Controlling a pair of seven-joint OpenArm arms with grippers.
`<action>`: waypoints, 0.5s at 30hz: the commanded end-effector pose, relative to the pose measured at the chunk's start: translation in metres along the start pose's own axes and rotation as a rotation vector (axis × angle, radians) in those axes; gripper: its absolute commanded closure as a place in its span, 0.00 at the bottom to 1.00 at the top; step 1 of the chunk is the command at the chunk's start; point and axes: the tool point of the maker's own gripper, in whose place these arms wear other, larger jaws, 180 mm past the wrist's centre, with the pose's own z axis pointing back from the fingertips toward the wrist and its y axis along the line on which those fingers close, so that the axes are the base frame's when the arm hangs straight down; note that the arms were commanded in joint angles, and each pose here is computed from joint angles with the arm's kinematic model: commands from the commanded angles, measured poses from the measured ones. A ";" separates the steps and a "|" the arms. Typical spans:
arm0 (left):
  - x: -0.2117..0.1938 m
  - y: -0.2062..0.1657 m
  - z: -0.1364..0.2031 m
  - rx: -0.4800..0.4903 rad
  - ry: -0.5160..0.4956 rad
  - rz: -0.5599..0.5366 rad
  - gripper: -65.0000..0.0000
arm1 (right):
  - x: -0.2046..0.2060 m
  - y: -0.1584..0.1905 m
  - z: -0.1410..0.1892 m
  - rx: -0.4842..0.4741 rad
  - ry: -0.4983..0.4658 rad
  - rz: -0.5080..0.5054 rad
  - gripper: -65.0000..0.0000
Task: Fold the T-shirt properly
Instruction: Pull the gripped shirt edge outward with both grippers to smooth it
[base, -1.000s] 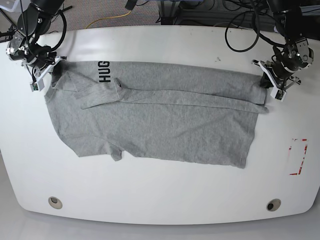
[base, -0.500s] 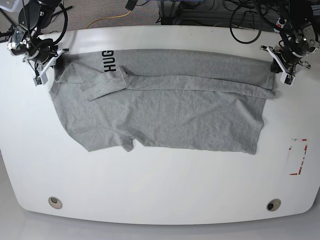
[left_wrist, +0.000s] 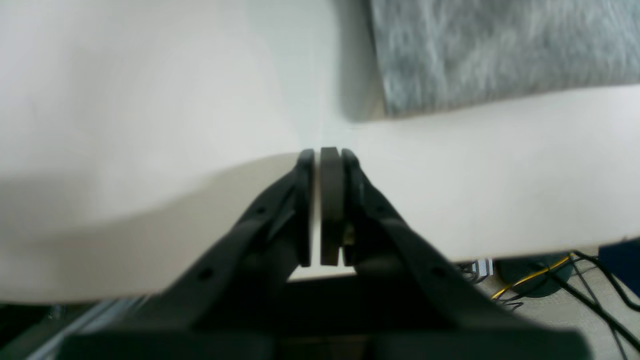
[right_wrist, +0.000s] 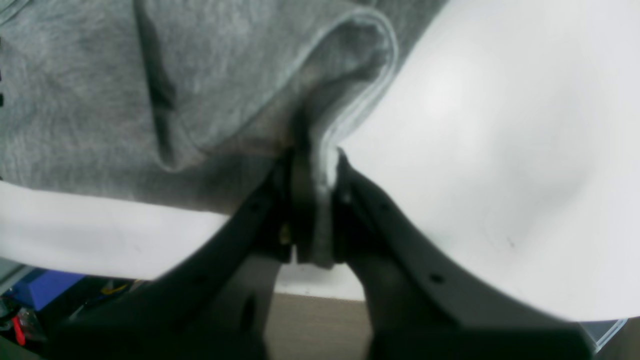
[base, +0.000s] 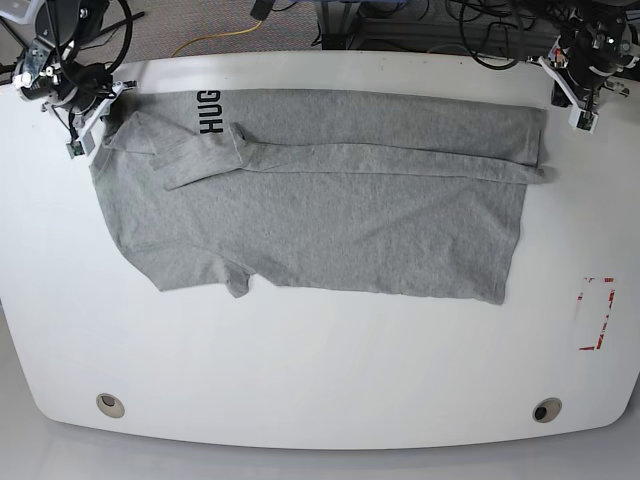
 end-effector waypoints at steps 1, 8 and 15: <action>-0.005 0.000 0.006 0.007 0.004 -0.001 1.00 | -0.003 -0.008 0.007 -0.026 0.019 0.016 1.00; 0.015 0.006 0.023 0.051 -0.051 -0.044 1.00 | -0.004 -0.007 0.007 -0.022 0.019 0.012 0.74; 0.040 0.008 0.029 0.070 -0.108 -0.081 1.00 | 0.026 -0.011 0.037 -0.040 -0.128 0.007 0.27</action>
